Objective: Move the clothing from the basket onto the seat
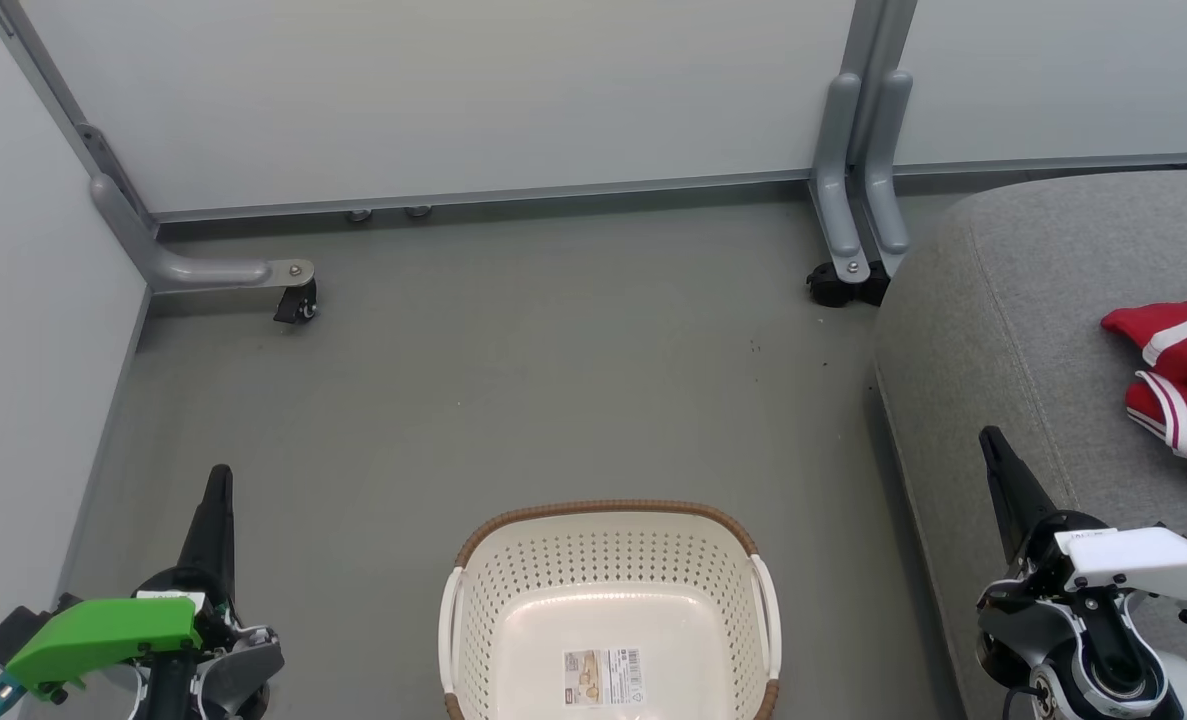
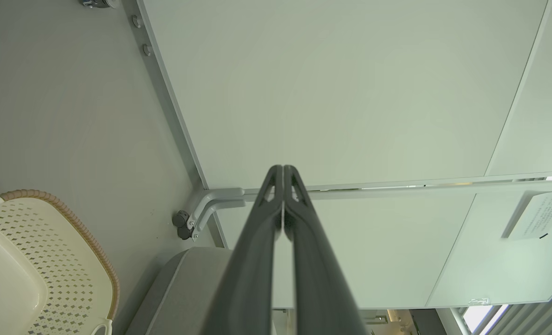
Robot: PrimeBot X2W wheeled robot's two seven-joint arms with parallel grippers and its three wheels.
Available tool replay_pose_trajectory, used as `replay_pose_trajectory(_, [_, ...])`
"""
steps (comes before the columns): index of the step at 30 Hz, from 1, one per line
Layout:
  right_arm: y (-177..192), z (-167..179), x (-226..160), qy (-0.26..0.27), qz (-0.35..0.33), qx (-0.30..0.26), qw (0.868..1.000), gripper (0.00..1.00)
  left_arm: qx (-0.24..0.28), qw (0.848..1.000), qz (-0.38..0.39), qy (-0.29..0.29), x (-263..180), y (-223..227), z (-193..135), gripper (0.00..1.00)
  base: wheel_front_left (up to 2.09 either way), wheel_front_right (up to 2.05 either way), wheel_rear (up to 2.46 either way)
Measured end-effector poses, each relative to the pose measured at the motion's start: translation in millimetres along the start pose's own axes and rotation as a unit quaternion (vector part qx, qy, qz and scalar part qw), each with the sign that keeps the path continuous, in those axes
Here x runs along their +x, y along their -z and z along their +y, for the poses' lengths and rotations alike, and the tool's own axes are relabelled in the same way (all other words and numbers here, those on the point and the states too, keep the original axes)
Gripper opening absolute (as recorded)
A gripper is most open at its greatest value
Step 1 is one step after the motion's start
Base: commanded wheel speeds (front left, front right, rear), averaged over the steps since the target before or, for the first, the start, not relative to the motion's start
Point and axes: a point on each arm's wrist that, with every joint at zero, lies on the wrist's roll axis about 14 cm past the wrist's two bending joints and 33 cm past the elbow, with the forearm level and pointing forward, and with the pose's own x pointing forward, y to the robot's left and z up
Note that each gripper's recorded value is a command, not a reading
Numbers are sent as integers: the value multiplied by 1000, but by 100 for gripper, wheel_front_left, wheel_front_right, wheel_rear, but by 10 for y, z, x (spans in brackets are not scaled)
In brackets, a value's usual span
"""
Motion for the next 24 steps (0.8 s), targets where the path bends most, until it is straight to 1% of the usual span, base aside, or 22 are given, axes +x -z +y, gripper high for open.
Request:
replay_pose_trajectory(6, [-9,-6,11,0,-2,20,1000,0,-21,1000,-1,8,16,-8,-41,0,0,0,0])
replay_pose_trajectory(24, [-12,4,18,-1,-2,22,1000,0,-22,1000,-1,9,16,-7,-43,0,0,0,0])
